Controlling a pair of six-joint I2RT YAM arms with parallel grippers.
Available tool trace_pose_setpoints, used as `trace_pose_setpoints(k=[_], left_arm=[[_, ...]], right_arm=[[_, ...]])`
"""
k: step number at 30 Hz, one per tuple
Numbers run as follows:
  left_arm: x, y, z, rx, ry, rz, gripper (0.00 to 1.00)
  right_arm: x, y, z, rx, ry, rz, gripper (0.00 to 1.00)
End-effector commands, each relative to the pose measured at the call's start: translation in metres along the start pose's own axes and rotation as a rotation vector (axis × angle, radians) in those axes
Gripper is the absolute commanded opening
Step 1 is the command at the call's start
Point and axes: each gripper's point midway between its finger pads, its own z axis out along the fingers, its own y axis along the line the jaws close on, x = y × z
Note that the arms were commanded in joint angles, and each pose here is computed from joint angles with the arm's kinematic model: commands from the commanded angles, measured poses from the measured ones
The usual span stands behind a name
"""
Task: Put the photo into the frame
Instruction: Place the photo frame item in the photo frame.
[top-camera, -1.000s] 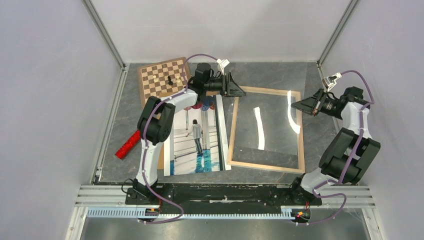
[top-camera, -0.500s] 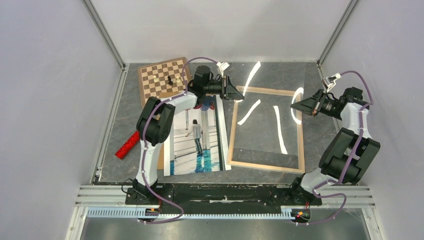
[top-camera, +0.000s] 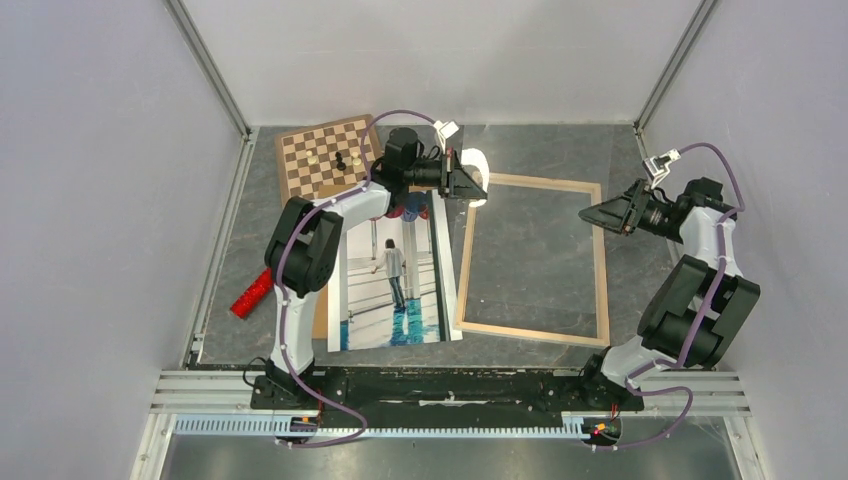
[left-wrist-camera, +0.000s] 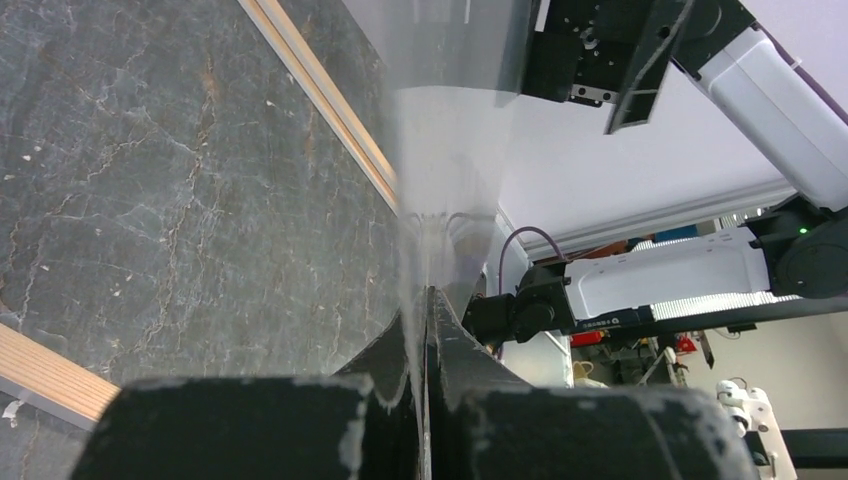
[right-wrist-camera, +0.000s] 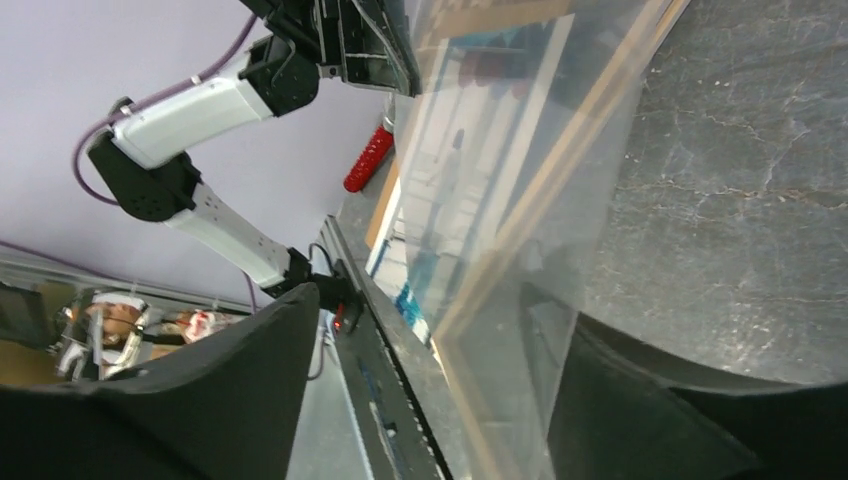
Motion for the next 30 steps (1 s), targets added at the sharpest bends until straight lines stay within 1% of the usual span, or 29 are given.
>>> trace_pose_setpoints(k=[1, 3, 4, 5, 7, 9, 15, 20, 23, 25, 30], left_arm=[[-0.001, -0.025, -0.003, 0.027, 0.012, 0.079, 0.02], [0.001, -0.025, -0.004, 0.021, 0.013, 0.079, 0.02], [0.002, -0.025, -0.005, 0.017, 0.013, 0.077, 0.02], [0.004, -0.025, -0.006, 0.01, 0.012, 0.073, 0.02], [0.006, -0.024, -0.008, -0.012, 0.007, 0.06, 0.02], [0.01, -0.021, -0.01, -0.042, 0.007, 0.044, 0.02], [0.025, -0.015, -0.011, -0.119, 0.024, -0.044, 0.02], [0.03, -0.013, -0.006, -0.162, 0.013, -0.118, 0.02], [0.037, -0.011, 0.001, -0.166, 0.016, -0.161, 0.02], [0.04, -0.01, 0.004, -0.156, 0.006, -0.216, 0.02], [0.034, -0.012, 0.008, -0.141, -0.026, -0.284, 0.02]], right_arm=[[0.001, 0.006, 0.0, -0.012, -0.004, -0.047, 0.88], [0.002, 0.001, -0.003, 0.01, -0.005, -0.051, 0.92], [0.002, -0.001, -0.005, 0.024, -0.005, -0.058, 0.97], [0.001, -0.003, -0.008, 0.038, -0.006, -0.061, 0.98], [-0.002, -0.008, -0.016, 0.079, 0.003, -0.103, 0.98], [-0.005, -0.009, -0.026, 0.104, 0.001, -0.111, 0.98], [-0.01, -0.023, -0.048, 0.189, -0.018, -0.096, 0.98], [-0.012, -0.027, -0.056, 0.232, -0.009, -0.112, 0.98], [-0.014, -0.026, -0.057, 0.24, -0.008, -0.113, 0.98], [-0.014, -0.025, -0.057, 0.244, -0.005, -0.115, 0.98], [-0.01, -0.027, -0.058, 0.255, 0.001, -0.105, 0.98]])
